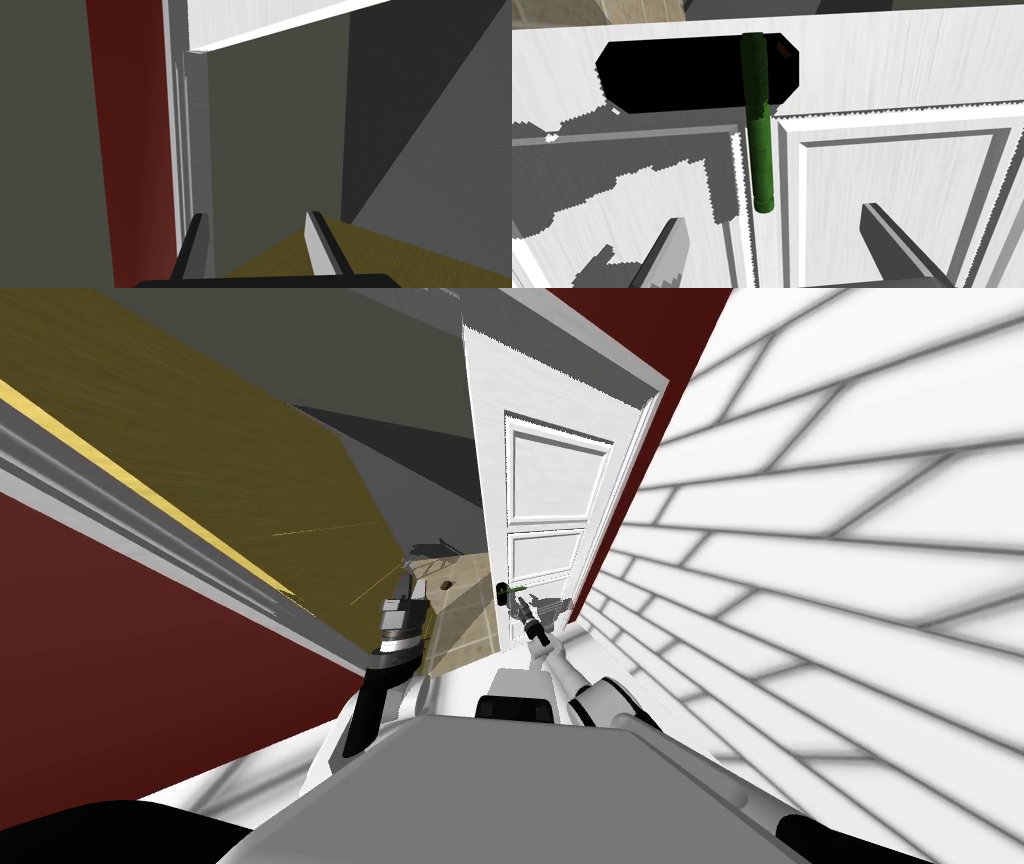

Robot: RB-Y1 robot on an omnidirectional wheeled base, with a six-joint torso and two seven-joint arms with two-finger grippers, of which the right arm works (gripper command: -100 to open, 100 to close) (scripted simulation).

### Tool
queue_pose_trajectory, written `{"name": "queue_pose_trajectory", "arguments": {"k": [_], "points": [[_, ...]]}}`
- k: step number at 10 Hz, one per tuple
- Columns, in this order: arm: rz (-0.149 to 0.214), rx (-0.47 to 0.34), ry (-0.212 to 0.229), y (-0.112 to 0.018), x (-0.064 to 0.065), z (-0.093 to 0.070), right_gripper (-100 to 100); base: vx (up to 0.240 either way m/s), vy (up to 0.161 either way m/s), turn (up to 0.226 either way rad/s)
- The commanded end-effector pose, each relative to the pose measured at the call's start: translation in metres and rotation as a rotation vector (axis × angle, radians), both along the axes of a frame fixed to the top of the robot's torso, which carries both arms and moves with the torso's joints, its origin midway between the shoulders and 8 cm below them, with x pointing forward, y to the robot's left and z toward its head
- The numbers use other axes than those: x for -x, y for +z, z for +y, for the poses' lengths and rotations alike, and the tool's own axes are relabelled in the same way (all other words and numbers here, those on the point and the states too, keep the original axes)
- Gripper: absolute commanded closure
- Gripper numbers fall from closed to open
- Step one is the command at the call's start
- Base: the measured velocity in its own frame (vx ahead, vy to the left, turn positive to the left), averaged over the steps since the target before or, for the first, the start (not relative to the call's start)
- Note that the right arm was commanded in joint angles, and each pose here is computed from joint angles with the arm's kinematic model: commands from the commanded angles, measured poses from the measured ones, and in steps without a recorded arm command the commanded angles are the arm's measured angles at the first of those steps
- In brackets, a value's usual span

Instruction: Push the door open

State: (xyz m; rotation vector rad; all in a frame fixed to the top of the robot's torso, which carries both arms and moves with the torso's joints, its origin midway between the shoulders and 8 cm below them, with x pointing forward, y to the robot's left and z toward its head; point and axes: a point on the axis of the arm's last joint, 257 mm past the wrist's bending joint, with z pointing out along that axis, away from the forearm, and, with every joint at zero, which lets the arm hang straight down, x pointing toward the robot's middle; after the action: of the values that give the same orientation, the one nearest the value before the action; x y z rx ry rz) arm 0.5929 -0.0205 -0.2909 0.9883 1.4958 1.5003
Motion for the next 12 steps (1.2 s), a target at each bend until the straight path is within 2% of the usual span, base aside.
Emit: {"name": "queue_pose_trajectory", "arguments": {"k": [1, 4, 6, 8, 9, 10, 12], "points": [[-0.004, 0.024, -0.016, -0.002, -0.005, -0.018, -100, 0.082, 0.038, 0.028], [-0.007, 0.042, -0.034, -0.004, -0.009, -0.035, -100, 0.189, 0.087, 0.023], [-0.005, 0.033, -0.035, -0.004, -0.008, -0.032, -100, 0.202, 0.082, 0.027], [0.001, 0.007, -0.026, -0.002, -0.004, -0.016, -100, 0.191, 0.071, 0.020], [0.000, 0.016, -0.029, -0.003, -0.006, -0.021, -100, 0.091, 0.024, 0.006], [0.000, 0.016, -0.029, -0.003, -0.006, -0.021, 100, -0.013, -0.001, -0.006], [0.000, 0.016, -0.029, -0.003, -0.006, -0.021, 100, -0.018, -0.008, 0.011]]}}
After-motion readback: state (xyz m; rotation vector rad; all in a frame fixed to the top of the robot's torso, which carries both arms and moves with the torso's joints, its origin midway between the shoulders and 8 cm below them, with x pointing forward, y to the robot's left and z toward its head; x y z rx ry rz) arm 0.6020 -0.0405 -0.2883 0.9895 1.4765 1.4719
